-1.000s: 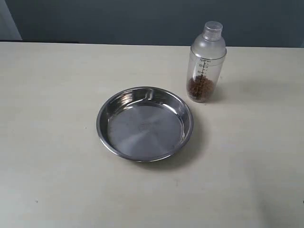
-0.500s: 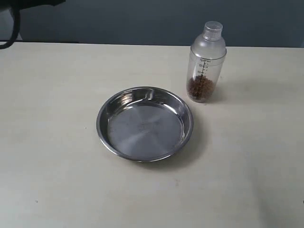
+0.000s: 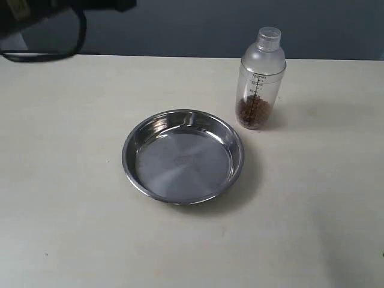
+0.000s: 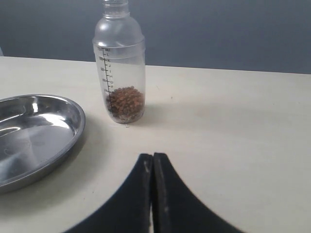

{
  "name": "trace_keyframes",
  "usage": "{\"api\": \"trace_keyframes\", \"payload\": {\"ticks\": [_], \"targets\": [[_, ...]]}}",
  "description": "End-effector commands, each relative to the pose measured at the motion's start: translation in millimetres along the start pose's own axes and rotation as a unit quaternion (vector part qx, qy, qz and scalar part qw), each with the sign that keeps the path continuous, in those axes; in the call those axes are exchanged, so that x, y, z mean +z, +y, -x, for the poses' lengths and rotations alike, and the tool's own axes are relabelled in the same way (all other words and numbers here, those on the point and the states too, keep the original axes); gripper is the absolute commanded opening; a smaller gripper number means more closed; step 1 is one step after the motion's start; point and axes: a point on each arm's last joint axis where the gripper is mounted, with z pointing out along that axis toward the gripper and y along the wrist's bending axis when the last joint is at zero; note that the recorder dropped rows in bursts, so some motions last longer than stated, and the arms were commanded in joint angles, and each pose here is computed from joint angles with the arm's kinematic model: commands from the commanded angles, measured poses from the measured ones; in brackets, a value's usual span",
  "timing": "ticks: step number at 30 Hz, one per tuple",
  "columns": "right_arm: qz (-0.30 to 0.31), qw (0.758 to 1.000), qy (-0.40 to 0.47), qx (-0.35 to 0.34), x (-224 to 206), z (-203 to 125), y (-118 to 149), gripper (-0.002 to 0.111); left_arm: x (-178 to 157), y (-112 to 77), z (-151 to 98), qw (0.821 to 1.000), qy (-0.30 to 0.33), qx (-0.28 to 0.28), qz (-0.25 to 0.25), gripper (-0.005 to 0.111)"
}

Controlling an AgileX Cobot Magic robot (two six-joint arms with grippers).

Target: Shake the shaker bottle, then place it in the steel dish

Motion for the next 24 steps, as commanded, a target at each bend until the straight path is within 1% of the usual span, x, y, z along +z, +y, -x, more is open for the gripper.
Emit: {"api": "trace_keyframes", "payload": {"ticks": [1, 3, 5, 7, 9, 11, 12, 13, 14, 16, 18, 21, 22, 23, 24], "targets": [[-0.001, 1.000, -0.008, -0.003, 0, 1, 0, -0.001, 4, -11.9, -60, 0.998, 0.026, 0.054, 0.023, 0.000], [-0.001, 1.000, -0.008, -0.003, 0, 1, 0, -0.001, 9, -21.2, -85, 0.996, 0.064, 0.069, 0.003, 0.000], [-0.001, 1.000, -0.008, -0.003, 0, 1, 0, -0.001, 18, -23.5, -105, 0.996, 0.071, 0.050, -0.005, 0.000], [-0.001, 1.000, -0.008, -0.003, 0, 1, 0, -0.001, 26, -23.9, -120, 0.999, 0.043, -0.003, -0.013, 0.000], [-0.001, 1.000, -0.008, -0.003, 0, 1, 0, -0.001, 31, -25.1, -130, 0.999, 0.009, -0.039, -0.026, 0.000], [-0.001, 1.000, -0.008, -0.003, 0, 1, 0, -0.001, 35, -26.4, -144, 0.998, -0.002, -0.048, -0.041, 0.002], [-0.001, 1.000, -0.008, -0.003, 0, 1, 0, -0.001, 37, -27.4, -152, 0.998, 0.006, -0.051, -0.048, 0.006], [-0.001, 1.000, -0.008, -0.003, 0, 1, 0, -0.001, 37, -28.8, -157, 0.997, 0.014, -0.059, -0.056, 0.010], [-0.001, 1.000, -0.008, -0.003, 0, 1, 0, -0.001, 37, -31.0, -165, 0.995, 0.028, -0.072, -0.069, 0.017], [-0.001, 1.000, -0.008, -0.003, 0, 1, 0, -0.001, 37, -36.1, -177, 0.991, 0.040, -0.086, -0.099, 0.033], [-0.001, 1.000, -0.008, -0.003, 0, 1, 0, -0.001, 38, -38.9, -182, 0.989, 0.026, -0.089, -0.119, 0.055], [-0.001, 1.000, -0.008, -0.003, 0, 1, 0, -0.001, 46, -37.8, -190, 0.989, 0.027, -0.082, -0.121, 0.086], [-0.001, 1.000, -0.008, -0.003, 0, 1, 0, -0.001, 50, -38.5, -190, 0.989, 0.023, -0.068, -0.129, 0.094], [-0.001, 1.000, -0.008, -0.003, 0, 1, 0, -0.001, 55, -38.8, -190, 0.989, 0.017, -0.053, -0.135, 0.097], [-0.001, 1.000, -0.008, -0.003, 0, 1, 0, -0.001, 59, -39.1, -189, 0.989, 0.012, -0.049, -0.141, 0.097]]}}
